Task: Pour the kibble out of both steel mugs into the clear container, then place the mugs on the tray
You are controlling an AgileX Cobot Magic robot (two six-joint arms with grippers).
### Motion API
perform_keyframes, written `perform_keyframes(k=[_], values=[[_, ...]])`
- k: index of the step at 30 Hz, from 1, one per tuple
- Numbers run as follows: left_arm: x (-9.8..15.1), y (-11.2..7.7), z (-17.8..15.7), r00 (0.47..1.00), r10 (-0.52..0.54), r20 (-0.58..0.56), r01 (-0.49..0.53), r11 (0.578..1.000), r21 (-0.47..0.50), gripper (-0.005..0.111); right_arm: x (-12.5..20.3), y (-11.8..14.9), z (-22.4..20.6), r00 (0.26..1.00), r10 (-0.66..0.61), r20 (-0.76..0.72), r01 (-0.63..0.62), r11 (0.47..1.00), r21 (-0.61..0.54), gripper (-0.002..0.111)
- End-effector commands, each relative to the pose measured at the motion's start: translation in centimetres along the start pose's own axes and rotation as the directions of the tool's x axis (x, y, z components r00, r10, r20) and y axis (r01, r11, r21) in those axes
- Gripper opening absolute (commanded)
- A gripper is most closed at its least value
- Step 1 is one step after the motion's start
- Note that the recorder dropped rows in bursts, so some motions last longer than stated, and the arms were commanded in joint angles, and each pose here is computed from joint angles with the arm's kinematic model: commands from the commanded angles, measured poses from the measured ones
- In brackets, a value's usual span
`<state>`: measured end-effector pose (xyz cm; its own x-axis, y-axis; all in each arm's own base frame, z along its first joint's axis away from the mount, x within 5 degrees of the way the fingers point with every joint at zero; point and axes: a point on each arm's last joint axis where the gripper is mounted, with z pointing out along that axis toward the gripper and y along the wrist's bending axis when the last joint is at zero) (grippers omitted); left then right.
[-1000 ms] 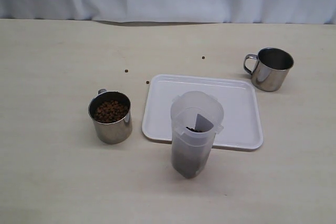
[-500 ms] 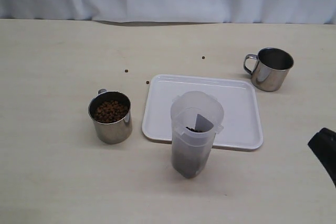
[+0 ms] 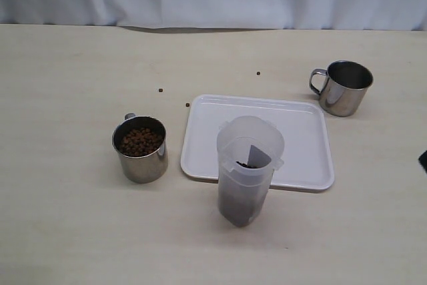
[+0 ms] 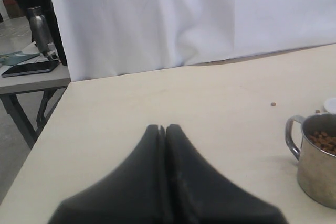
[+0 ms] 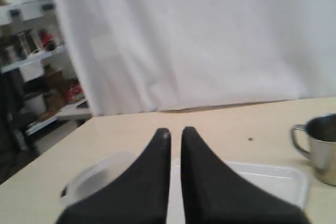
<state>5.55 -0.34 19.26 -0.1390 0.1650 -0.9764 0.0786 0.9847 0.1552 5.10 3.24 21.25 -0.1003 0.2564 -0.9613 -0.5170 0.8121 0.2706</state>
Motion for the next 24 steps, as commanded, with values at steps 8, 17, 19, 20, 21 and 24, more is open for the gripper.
perform_keyframes(k=[8,17,19,20,21,24], values=[[0.1,-0.1,0.0,1.000,-0.008,0.004,0.008,1.000,0.009,0.000,1.5,-2.0,-0.8,0.967,-0.185,-0.175,0.226,0.941,0.254,0.005],[0.0,-0.1,0.0,1.000,-0.008,0.009,0.008,1.000,0.008,0.000,1.2,-3.0,-1.2,0.975,-0.159,-0.158,0.213,0.871,0.443,0.005],[0.0,-0.1,0.0,1.000,-0.008,0.009,0.008,1.000,0.008,0.000,1.2,-3.1,-1.2,0.973,-0.165,-0.163,0.222,0.865,0.450,0.005],[0.0,-0.1,0.0,1.000,-0.008,0.009,0.008,1.000,0.008,0.000,1.2,-3.1,-1.2,0.972,-0.166,-0.165,0.224,0.864,0.450,0.005],[0.0,-0.1,0.0,1.000,-0.008,0.009,0.008,1.000,0.008,0.000,1.3,-3.1,-1.2,0.971,-0.167,-0.168,0.227,0.863,0.452,0.005],[0.0,-0.1,0.0,1.000,-0.008,0.009,0.008,1.000,0.008,0.000,1.4,-3.2,-1.3,0.967,-0.164,-0.194,0.237,0.856,0.460,0.005]])
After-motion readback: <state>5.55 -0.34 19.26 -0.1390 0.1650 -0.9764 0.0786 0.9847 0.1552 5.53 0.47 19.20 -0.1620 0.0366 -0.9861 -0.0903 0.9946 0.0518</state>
